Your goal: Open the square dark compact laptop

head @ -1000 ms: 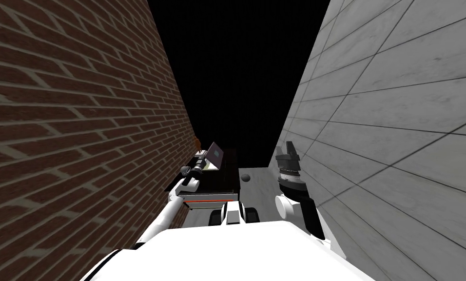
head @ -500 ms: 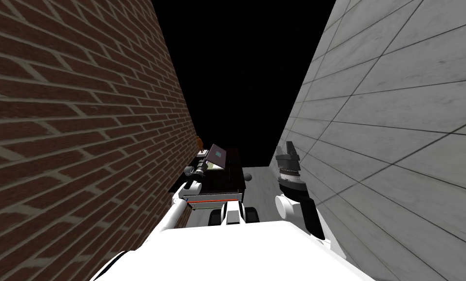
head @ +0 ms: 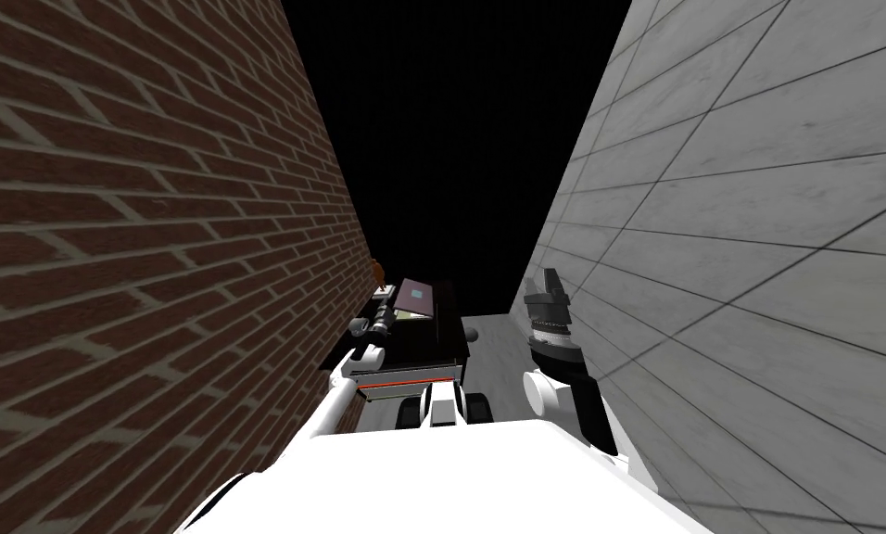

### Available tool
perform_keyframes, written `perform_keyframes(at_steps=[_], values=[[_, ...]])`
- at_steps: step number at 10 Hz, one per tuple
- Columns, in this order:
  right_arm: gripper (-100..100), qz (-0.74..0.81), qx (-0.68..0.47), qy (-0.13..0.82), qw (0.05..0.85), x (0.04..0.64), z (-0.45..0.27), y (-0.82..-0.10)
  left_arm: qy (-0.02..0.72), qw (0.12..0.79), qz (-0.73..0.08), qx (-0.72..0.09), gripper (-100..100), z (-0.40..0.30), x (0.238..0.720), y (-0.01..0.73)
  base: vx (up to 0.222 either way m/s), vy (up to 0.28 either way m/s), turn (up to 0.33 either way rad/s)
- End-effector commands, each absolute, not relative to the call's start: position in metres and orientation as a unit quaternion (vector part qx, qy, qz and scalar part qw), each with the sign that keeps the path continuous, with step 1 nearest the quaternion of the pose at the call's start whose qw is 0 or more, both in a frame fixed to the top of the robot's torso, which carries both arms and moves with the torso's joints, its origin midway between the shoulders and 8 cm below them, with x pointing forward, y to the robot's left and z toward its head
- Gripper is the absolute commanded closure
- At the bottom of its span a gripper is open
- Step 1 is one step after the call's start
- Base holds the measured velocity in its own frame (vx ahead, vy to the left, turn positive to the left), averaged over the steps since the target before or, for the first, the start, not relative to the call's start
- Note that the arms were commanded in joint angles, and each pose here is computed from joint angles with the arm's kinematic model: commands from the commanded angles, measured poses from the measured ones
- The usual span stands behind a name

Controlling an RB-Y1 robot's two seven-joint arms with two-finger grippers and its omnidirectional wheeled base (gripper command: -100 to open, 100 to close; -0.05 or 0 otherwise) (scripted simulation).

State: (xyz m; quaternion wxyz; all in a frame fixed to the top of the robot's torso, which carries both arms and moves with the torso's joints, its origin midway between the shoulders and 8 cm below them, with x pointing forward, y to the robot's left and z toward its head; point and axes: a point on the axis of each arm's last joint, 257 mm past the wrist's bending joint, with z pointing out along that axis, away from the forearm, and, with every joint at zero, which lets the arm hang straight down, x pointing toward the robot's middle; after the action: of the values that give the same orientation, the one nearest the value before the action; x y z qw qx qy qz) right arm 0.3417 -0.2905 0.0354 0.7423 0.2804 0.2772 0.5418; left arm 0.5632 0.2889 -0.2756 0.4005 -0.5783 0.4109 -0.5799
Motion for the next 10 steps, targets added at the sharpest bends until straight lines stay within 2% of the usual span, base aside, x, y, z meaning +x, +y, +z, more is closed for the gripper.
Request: perform_keyframes(at_steps=[1, 6, 7, 10], values=[[0, 0.542, 0.280, 0.277, 0.742, 0.342, 0.035, -0.290, 0.413, 0.400, -0.579, -0.578, -100, -0.255, 0.580, 0.293, -0.062, -0.045, 0.011], [0, 0.542, 0.280, 0.277, 0.742, 0.342, 0.035, -0.290, 0.415, 0.400, -0.579, -0.577, -100, -0.238, 0.592, 0.295, -0.046, -0.014, 0.005], [0, 0.542, 0.280, 0.277, 0.742, 0.342, 0.035, -0.290, 0.416, 0.400, -0.578, -0.578, 0, -0.238, 0.593, 0.295, 0.000, 0.000, 0.000], [0, 0.542, 0.280, 0.277, 0.742, 0.342, 0.035, -0.291, 0.417, 0.398, -0.576, -0.580, 0, -0.241, 0.592, 0.295, 0.000, 0.000, 0.000]])
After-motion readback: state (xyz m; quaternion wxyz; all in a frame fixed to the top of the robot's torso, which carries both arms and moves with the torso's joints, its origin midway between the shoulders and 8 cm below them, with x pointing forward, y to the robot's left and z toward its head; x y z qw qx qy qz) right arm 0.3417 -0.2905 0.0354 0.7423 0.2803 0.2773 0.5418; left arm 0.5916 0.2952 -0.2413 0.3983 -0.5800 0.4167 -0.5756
